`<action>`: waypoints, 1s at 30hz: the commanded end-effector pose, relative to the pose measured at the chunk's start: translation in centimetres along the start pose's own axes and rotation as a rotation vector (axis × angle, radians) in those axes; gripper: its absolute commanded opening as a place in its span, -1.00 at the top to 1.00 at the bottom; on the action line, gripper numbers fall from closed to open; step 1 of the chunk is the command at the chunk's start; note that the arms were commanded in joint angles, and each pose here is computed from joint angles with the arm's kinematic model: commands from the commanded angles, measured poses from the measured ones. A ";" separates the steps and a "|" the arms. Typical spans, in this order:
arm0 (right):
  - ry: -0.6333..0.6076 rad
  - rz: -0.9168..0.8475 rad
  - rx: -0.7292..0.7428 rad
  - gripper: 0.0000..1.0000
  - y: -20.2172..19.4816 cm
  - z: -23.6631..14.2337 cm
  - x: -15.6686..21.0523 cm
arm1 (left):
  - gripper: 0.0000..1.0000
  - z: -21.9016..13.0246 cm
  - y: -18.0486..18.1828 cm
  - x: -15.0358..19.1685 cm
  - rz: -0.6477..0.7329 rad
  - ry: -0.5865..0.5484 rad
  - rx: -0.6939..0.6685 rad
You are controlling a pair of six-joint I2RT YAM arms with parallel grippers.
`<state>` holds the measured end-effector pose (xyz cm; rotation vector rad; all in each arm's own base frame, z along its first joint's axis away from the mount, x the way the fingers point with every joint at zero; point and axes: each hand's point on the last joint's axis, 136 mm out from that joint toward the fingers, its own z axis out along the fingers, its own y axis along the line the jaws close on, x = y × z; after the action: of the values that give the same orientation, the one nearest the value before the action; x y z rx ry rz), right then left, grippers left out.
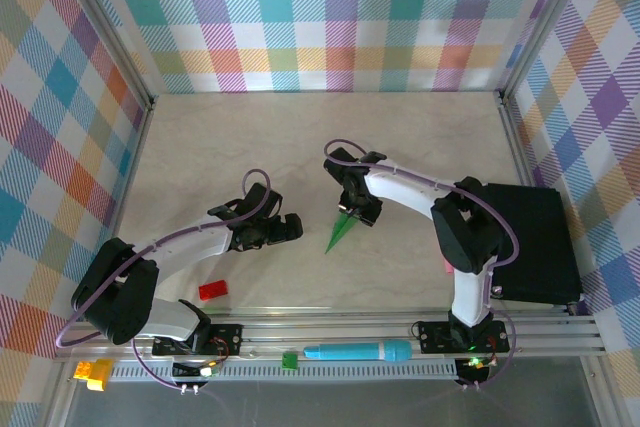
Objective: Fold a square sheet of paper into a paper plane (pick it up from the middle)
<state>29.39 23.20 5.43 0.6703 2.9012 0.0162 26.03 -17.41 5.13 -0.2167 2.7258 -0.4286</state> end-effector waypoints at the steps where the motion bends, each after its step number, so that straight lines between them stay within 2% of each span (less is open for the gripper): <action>1: -0.002 0.018 0.012 0.29 -0.9 -0.8 0.3 | -1.00 -0.3 -0.7 -1.0 -0.024 -0.012 0.025; 8: -0.038 0.021 0.014 0.83 -1.2 -0.8 -0.2 | -0.99 -0.8 -0.6 -1.1 -0.025 -0.025 0.028; 11: -0.066 0.002 -0.013 0.98 -0.7 -1.6 -0.8 | -1.00 -1.3 -0.4 -1.4 -0.038 -0.045 0.030; 17: -0.121 -0.154 -0.180 1.00 2.8 -5.3 -2.1 | -1.00 -2.9 1.1 -2.9 -0.128 -0.099 0.045; 23: -0.068 -0.386 -0.450 1.00 8.3 -8.7 -0.8 | -0.99 -4.4 2.6 -4.5 -0.236 -0.150 0.060; 26: -0.019 -0.472 -0.552 1.00 10.3 -9.0 0.5 | -1.00 -4.7 2.8 -5.1 -0.282 -0.167 0.081; 30: 0.026 -0.528 -0.609 1.00 11.3 -8.1 1.7 | -1.00 -4.9 2.0 -5.4 -0.293 -0.172 0.127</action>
<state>32.11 31.87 13.78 -0.0157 2.7778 0.6526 29.18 -12.86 10.59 -0.5604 2.5033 -0.5674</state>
